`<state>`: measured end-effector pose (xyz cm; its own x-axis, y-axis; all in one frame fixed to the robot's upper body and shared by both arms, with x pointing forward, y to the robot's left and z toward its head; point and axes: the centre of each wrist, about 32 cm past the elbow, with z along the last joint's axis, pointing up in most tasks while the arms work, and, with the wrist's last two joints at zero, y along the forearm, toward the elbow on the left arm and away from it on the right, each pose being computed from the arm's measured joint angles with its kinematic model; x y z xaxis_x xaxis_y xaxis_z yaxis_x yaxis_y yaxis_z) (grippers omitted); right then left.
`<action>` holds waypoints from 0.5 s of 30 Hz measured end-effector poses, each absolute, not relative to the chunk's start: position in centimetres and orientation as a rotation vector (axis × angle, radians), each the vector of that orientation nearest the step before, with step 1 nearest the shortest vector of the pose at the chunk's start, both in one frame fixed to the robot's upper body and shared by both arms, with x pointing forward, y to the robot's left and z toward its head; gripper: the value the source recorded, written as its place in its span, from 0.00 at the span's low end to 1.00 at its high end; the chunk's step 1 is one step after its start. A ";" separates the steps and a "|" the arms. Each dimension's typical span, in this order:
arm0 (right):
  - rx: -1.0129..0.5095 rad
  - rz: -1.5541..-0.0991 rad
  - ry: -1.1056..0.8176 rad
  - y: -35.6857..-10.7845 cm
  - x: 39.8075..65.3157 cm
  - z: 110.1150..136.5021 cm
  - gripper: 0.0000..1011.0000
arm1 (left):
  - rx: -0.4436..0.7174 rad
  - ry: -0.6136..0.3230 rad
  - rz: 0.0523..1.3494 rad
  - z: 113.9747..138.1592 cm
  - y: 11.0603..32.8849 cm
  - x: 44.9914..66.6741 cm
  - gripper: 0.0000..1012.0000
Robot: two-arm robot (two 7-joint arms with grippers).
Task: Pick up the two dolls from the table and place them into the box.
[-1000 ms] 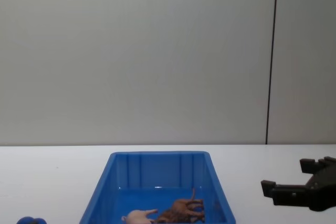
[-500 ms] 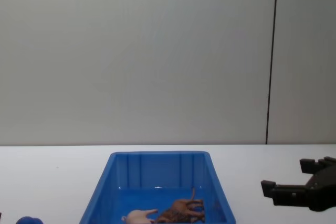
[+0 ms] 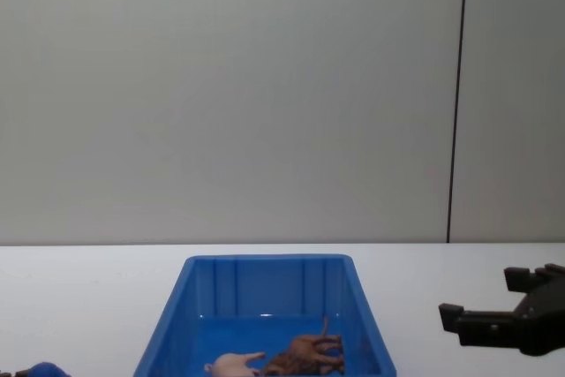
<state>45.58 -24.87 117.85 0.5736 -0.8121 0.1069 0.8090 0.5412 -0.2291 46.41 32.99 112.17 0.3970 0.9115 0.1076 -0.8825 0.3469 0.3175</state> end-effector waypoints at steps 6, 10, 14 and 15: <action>-0.266 -0.963 0.013 -24.9 45.6 117.9 0.99 | 0.356 0.093 1.149 112.3 33.1 46.8 0.56; -0.266 -0.963 0.013 -24.9 45.6 117.9 0.99 | 0.351 0.074 1.146 112.9 33.0 47.1 0.52; -0.266 -0.963 0.013 -24.9 45.6 117.8 0.99 | 0.339 0.044 1.144 113.8 32.9 47.3 0.50; -0.266 -0.963 0.013 -24.9 45.6 117.8 0.99 | 0.336 0.036 1.143 114.0 32.9 47.4 0.49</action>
<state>45.58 -24.87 117.85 0.5736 -0.8122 0.1069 0.8091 0.5412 -0.2292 47.40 32.87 113.97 0.4201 0.8964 0.1418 -0.8855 0.3706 0.2802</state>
